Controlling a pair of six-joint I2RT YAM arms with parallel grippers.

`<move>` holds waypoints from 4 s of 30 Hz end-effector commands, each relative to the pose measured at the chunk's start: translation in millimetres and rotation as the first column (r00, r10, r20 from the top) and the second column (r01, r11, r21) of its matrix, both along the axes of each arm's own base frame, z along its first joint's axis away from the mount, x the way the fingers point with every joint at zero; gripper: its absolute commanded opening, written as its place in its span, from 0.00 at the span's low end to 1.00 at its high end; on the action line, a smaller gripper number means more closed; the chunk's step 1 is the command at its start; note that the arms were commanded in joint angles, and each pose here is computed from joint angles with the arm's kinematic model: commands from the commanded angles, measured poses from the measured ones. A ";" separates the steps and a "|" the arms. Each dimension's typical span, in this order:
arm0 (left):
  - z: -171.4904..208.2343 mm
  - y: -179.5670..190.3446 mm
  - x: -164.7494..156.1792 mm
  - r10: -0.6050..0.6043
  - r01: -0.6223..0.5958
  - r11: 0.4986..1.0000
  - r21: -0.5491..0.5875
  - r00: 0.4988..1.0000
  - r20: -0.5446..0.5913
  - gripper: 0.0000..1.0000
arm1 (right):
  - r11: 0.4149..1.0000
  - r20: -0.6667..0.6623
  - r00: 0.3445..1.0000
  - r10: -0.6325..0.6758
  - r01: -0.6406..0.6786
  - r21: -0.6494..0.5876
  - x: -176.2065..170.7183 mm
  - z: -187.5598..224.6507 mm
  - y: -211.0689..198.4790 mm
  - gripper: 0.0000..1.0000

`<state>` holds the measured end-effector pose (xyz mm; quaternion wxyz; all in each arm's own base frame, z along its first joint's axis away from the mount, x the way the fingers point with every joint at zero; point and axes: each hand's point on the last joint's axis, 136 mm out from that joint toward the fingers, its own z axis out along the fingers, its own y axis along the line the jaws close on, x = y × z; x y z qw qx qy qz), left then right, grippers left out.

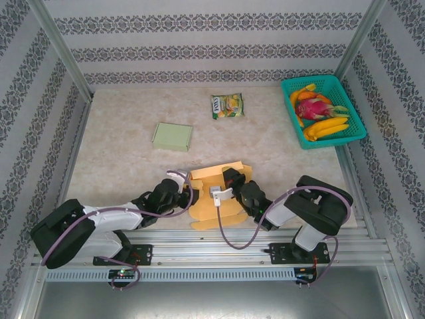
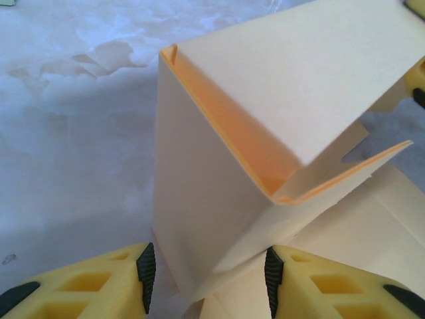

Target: Fold the paper box

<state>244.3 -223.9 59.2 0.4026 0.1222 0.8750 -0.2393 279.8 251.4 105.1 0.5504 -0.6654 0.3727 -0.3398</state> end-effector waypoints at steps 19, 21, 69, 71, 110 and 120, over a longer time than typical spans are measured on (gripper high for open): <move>11.9 -17.8 12.0 0.001 -0.039 0.983 0.178 0.977 0.211 0.47 | 0.990 -0.069 0.998 -0.009 -0.001 -0.141 -11.5 -39.6 -5.1 0.00; 14.3 -18.7 11.5 0.005 -0.046 0.984 0.175 0.974 0.228 0.47 | 0.991 -0.069 0.998 -0.008 -0.001 -0.132 -12.3 -37.4 -4.8 0.00; 13.7 33.6 73.0 0.378 -0.518 0.791 0.327 0.833 0.405 0.25 | 0.997 -0.088 0.996 -0.034 0.028 -0.071 -17.0 -33.0 -2.5 0.00; 11.6 41.3 76.1 0.414 -0.554 0.761 0.337 0.815 0.405 0.25 | 0.997 -0.090 0.995 -0.042 0.036 -0.066 -16.2 -32.4 -3.7 0.00; -18.0 40.7 84.3 0.315 -0.349 0.904 0.247 0.934 0.168 0.61 | 0.986 -0.242 0.962 -0.125 0.148 0.082 -1.0 -28.7 -16.3 0.00; -4.1 6.6 80.3 0.136 -0.160 0.978 0.133 0.975 0.173 0.62 | 0.986 -0.274 0.955 -0.114 0.142 0.082 -2.4 -29.9 -13.1 0.00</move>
